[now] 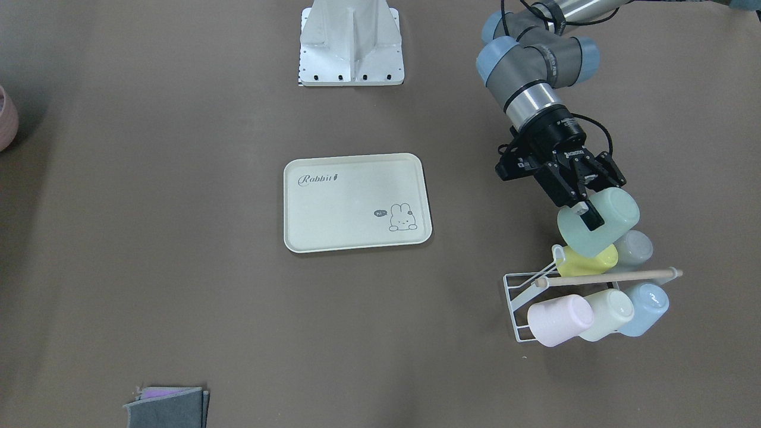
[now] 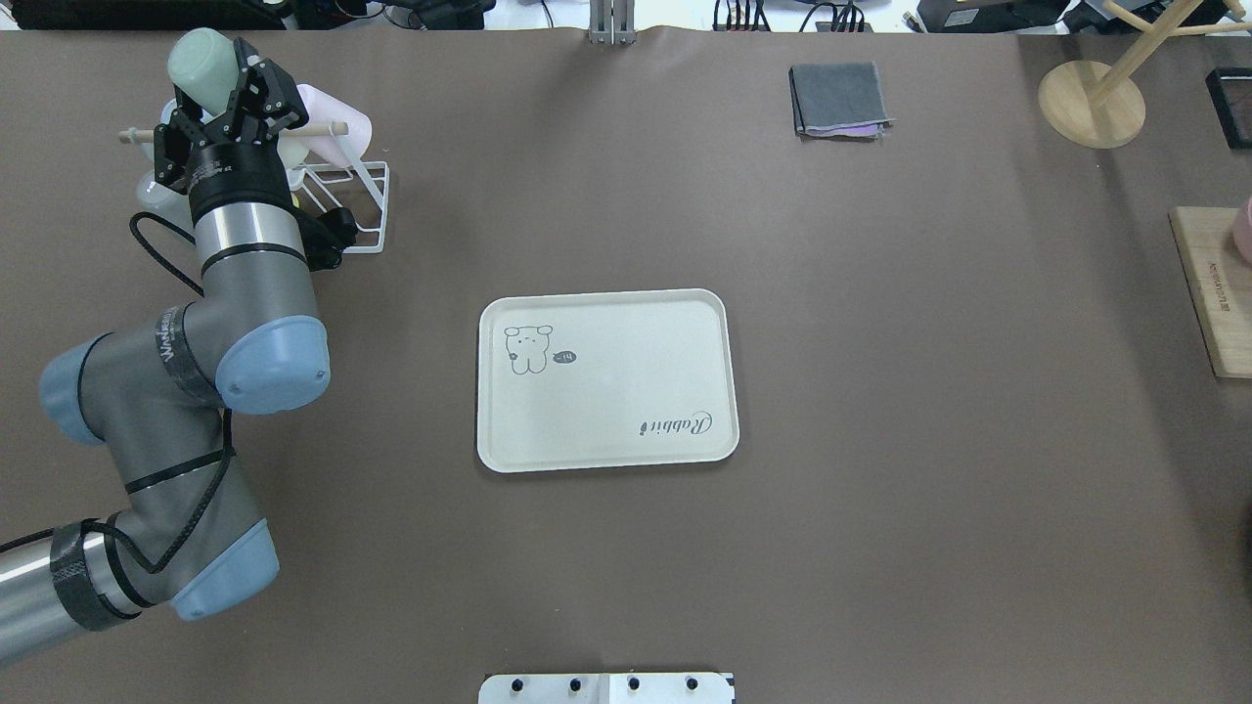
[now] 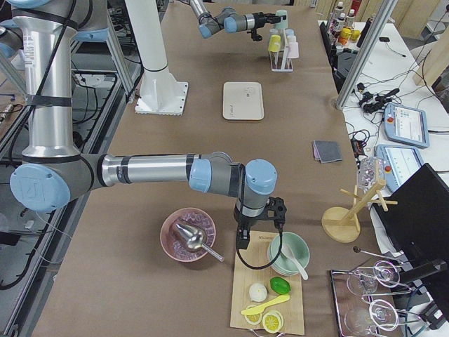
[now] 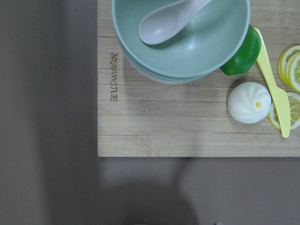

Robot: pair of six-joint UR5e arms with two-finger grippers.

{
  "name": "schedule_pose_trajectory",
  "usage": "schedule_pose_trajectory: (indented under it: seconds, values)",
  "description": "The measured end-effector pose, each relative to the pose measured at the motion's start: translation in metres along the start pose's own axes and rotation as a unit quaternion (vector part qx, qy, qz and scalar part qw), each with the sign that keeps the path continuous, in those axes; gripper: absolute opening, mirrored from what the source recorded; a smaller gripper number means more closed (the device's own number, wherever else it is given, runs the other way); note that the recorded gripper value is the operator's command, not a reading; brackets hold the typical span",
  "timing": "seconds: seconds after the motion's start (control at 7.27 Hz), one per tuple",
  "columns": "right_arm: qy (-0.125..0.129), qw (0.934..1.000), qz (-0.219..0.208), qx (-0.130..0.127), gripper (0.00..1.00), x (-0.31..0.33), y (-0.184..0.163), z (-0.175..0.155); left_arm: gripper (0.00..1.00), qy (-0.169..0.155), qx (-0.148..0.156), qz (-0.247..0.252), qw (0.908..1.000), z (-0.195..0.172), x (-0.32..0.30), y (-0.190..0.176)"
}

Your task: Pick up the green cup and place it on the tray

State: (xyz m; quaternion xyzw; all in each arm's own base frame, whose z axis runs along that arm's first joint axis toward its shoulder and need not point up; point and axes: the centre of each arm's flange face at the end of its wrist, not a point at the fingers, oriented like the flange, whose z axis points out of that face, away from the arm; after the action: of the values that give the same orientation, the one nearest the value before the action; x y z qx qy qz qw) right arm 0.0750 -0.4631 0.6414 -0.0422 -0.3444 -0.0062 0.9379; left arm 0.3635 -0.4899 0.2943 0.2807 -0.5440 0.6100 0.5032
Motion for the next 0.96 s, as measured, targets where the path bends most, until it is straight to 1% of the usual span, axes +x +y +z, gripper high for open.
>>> schedule_pose_trajectory:
  seconds: [0.14,0.28,0.41,0.55,0.69,0.83,0.96]
  values:
    - [0.001,1.0,0.001,0.0,1.0,0.0,0.0,0.0,0.29,-0.018,0.051,-0.059,0.9968,-0.003,-0.006,0.002]
    - [0.003,1.0,0.002,0.0,1.0,0.001,0.0,0.0,0.29,-0.041,0.107,-0.117,0.9865,-0.008,-0.015,0.001]
    - [0.005,1.0,0.002,0.0,1.0,0.001,0.0,0.0,0.27,-0.062,0.167,-0.181,0.9672,-0.015,-0.024,-0.002]
    - [0.005,1.0,0.003,-0.001,1.0,0.002,0.0,0.0,0.27,-0.066,0.229,-0.256,0.9367,-0.02,-0.032,-0.007]
    - [0.005,1.0,0.005,-0.001,1.0,0.003,0.001,0.0,0.27,-0.054,0.285,-0.331,0.898,-0.024,-0.04,-0.016]
    - [0.006,1.0,0.007,0.0,1.0,0.004,0.001,0.0,0.27,-0.035,0.33,-0.404,0.8525,-0.027,-0.05,-0.029]
    - [0.008,0.9999,0.009,0.0,1.0,0.005,0.002,-0.001,0.27,-0.006,0.368,-0.477,0.7981,-0.028,-0.06,-0.044]
